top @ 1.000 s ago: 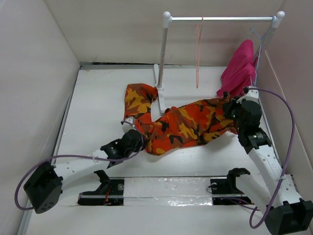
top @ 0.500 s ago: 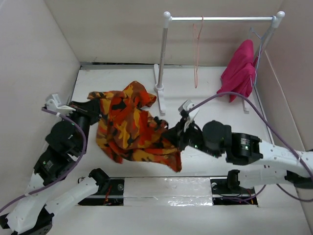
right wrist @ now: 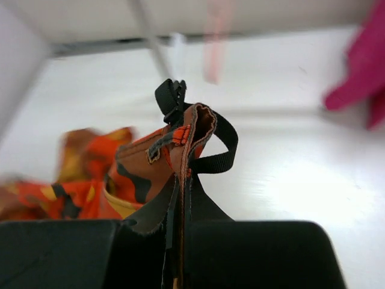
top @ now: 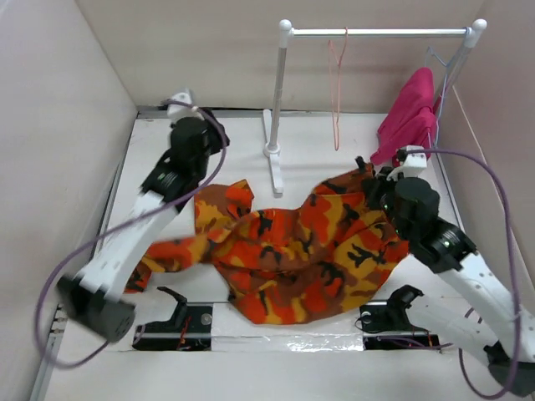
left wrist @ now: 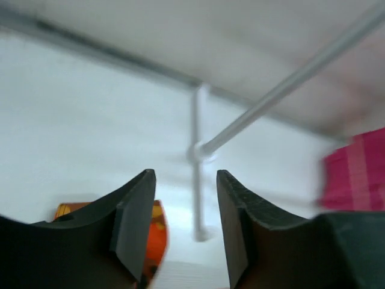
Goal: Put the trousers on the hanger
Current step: Flatten out the trousers at the center of the board.
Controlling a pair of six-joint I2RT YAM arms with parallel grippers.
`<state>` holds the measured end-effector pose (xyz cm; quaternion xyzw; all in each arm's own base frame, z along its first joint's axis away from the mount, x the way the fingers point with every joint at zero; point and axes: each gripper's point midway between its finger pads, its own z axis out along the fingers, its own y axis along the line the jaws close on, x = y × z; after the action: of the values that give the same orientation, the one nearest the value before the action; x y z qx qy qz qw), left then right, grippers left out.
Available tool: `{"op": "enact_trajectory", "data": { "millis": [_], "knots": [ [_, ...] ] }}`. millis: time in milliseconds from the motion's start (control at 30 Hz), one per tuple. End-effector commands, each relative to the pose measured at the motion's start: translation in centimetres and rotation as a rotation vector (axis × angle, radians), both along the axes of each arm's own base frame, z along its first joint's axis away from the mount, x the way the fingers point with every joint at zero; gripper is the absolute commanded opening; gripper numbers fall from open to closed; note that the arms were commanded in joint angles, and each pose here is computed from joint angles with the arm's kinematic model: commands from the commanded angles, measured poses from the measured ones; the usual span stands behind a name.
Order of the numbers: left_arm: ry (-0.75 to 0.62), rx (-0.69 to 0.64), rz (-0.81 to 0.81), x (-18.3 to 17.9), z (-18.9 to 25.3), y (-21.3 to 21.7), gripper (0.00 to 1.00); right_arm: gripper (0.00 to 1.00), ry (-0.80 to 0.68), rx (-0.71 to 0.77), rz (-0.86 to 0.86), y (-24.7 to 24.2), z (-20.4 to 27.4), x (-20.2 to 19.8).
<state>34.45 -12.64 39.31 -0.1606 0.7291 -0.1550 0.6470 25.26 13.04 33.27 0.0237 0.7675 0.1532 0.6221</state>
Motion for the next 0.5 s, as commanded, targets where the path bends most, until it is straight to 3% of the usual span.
{"op": "enact_trajectory", "data": {
  "millis": [0,67,133,300,367,400,467],
  "knots": [
    [0.232,0.01,-0.091,5.9,-11.0,-1.7,0.43,0.0,0.103,0.021,-0.064,-2.5,-5.4,2.1],
    [0.331,0.047,-0.06,7.4,-15.4,-2.2,0.47,0.0,0.144,0.035,-0.131,-4.9,-8.9,3.5],
    [0.361,0.072,-0.083,7.1,-17.0,-3.6,0.48,0.0,0.187,0.032,-0.201,-6.9,-11.0,4.2],
    [0.366,0.101,-0.165,1.9,-19.7,-7.3,0.5,0.0,0.249,0.071,-0.438,-13.7,-15.3,5.7],
    [0.375,0.129,-0.148,-0.5,-21.0,-7.0,0.51,0.0,0.247,0.092,-0.441,-14.5,-15.5,5.9],
    [0.367,0.126,-0.112,-1.0,-21.1,-6.5,0.51,0.04,0.227,0.096,-0.44,-14.7,-15.1,5.8],
    [0.353,0.093,-0.111,-2.3,-20.7,-5.7,0.5,0.25,0.182,0.094,-0.376,-13.9,-14.3,5.8]
  ]
}}
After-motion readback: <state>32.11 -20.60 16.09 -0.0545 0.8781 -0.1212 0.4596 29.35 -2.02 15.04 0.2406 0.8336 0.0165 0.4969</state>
